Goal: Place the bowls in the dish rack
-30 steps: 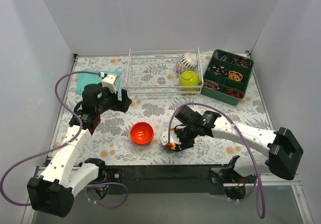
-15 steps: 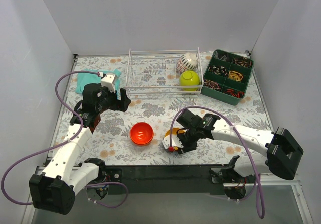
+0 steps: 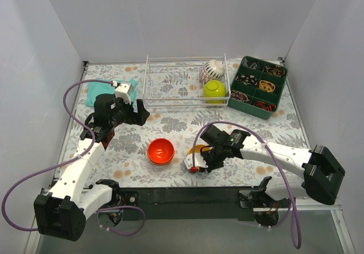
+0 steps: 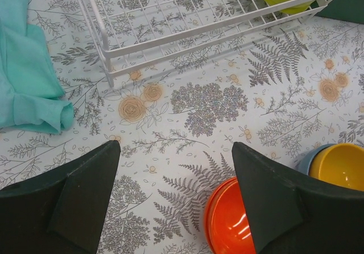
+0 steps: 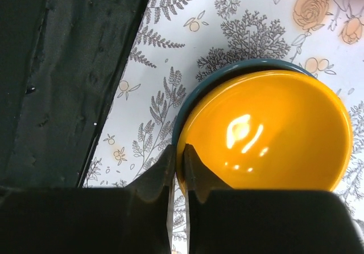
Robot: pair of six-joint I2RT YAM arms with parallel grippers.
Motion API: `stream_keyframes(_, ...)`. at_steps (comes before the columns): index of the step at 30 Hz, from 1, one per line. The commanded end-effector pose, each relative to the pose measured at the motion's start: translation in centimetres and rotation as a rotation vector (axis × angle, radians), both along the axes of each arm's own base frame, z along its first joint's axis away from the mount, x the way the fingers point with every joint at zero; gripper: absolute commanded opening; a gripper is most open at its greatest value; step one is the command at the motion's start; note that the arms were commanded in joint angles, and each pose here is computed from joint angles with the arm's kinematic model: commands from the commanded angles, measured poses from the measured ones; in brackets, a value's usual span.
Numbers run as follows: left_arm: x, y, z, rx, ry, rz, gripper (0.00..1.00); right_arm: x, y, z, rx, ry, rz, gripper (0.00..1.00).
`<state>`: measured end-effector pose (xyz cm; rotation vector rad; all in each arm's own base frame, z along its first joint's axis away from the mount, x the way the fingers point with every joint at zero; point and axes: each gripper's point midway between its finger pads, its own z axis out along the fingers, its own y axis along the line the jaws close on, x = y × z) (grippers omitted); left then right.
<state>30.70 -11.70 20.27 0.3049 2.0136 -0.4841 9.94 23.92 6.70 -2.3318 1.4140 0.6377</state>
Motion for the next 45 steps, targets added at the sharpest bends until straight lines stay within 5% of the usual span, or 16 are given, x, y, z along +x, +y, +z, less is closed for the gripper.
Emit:
stream_keyframes(1, 0.2, -0.3, 0.8, -0.028, -0.022, -0.013, 0.8, 1.0, 1.2, 2.5, 0.04, -0.047, 0.005, 0.1)
stream_keyframes(6, 0.7, -0.7, 2.0, -0.041, -0.04, -0.028, 0.8, 2.8, 3.1, 6.0, 0.077, -0.1, -0.022, 0.02)
stream_keyframes(14, 2.7, -1.4, 4.9, -0.049, -0.088, -0.05, 0.78, 7.7, 7.1, 12.8, 0.18, -0.095, -0.248, 0.01)
stream_keyframes(21, 9.7, -0.1, 8.0, -0.074, -0.123, 0.038, 0.73, 20.9, 10.9, 22.5, 0.522, 0.171, -0.687, 0.01)
stream_keyframes(24, 13.7, 0.9, 7.6, -0.134, -0.064, 0.072, 0.65, 26.4, 11.9, 25.6, 0.638, 0.222, -0.725, 0.01)
stream_keyframes(27, 16.5, 0.7, 7.0, -0.159, -0.027, 0.062, 0.46, 30.9, 12.7, 27.7, 0.755, 0.295, -0.742, 0.01)
stream_keyframes(31, 18.7, -1.0, 5.8, -0.191, 0.002, -0.021, 0.03, 34.6, 13.5, 27.2, 0.833, 0.461, -0.796, 0.01)
stream_keyframes(38, 20.9, -4.2, 4.4, -0.149, -0.024, -0.179, 0.0, 39.0, 13.2, 25.7, 0.96, 0.713, -0.871, 0.01)
stream_keyframes(45, 24.3, -5.4, 2.6, -0.078, -0.072, -0.215, 0.0, 44.6, 13.6, 20.0, 1.036, 0.814, -0.975, 0.01)
